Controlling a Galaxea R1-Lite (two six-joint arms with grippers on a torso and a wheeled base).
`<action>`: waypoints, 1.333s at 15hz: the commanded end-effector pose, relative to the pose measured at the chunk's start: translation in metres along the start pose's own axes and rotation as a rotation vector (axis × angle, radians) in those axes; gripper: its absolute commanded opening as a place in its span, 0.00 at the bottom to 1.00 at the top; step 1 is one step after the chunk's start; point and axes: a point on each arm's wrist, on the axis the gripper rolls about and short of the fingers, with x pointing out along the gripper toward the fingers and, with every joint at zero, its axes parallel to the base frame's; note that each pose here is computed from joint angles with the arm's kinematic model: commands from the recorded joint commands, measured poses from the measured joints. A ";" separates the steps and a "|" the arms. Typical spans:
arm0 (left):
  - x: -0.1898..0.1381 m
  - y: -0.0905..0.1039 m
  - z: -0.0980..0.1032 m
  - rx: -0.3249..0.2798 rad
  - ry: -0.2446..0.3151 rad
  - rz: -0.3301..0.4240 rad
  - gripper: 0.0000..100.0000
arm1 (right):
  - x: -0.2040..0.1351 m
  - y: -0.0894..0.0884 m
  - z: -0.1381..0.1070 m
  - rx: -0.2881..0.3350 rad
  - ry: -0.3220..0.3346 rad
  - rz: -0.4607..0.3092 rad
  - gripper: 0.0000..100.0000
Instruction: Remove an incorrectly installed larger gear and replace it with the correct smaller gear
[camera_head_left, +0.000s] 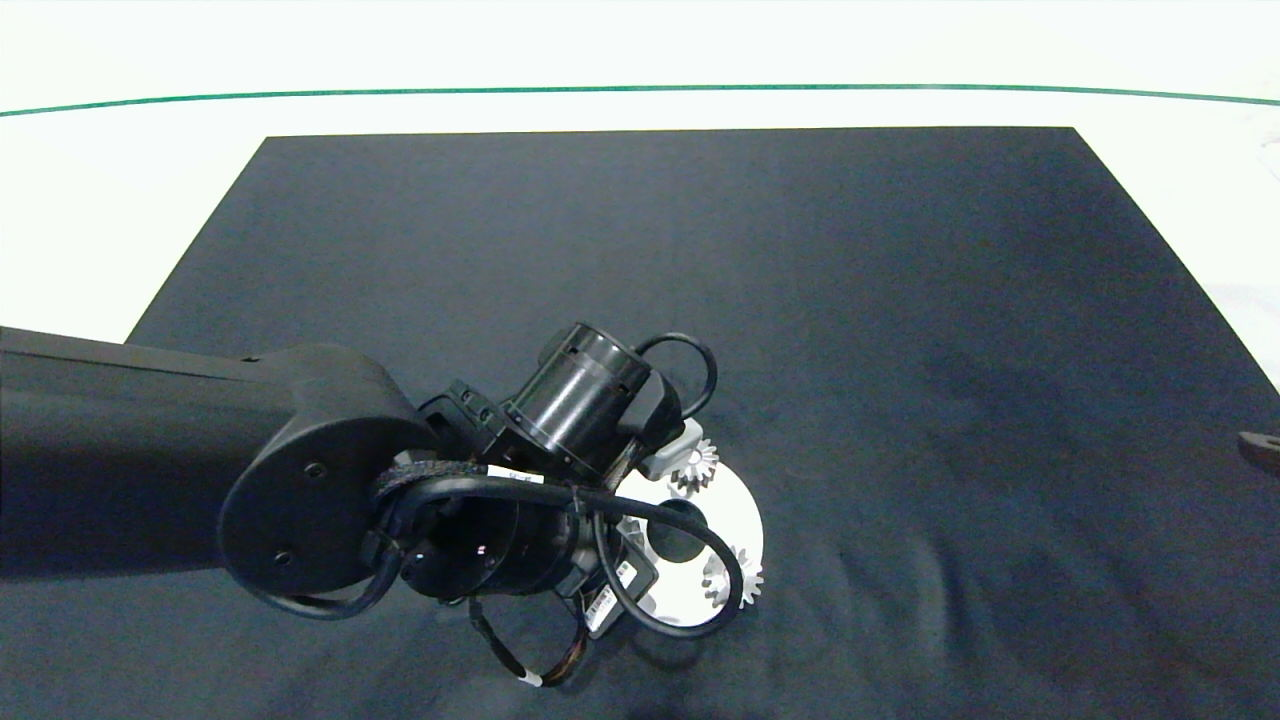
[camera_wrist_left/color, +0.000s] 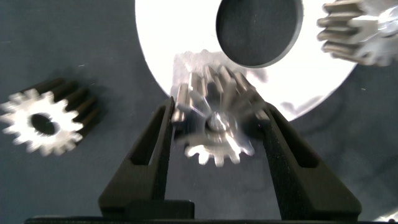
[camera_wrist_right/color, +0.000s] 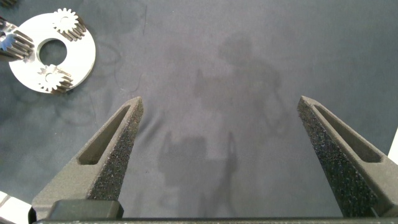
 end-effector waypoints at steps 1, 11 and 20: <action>-0.018 0.004 -0.003 -0.007 -0.036 0.008 0.25 | 0.000 0.000 0.000 -0.003 0.002 0.003 1.00; -0.029 0.007 -0.010 -0.047 -0.049 0.009 0.25 | 0.013 0.001 -0.006 -0.018 0.021 0.014 1.00; -0.030 0.005 -0.004 -0.105 -0.106 0.005 0.25 | 0.064 0.002 -0.016 -0.001 0.191 0.070 1.00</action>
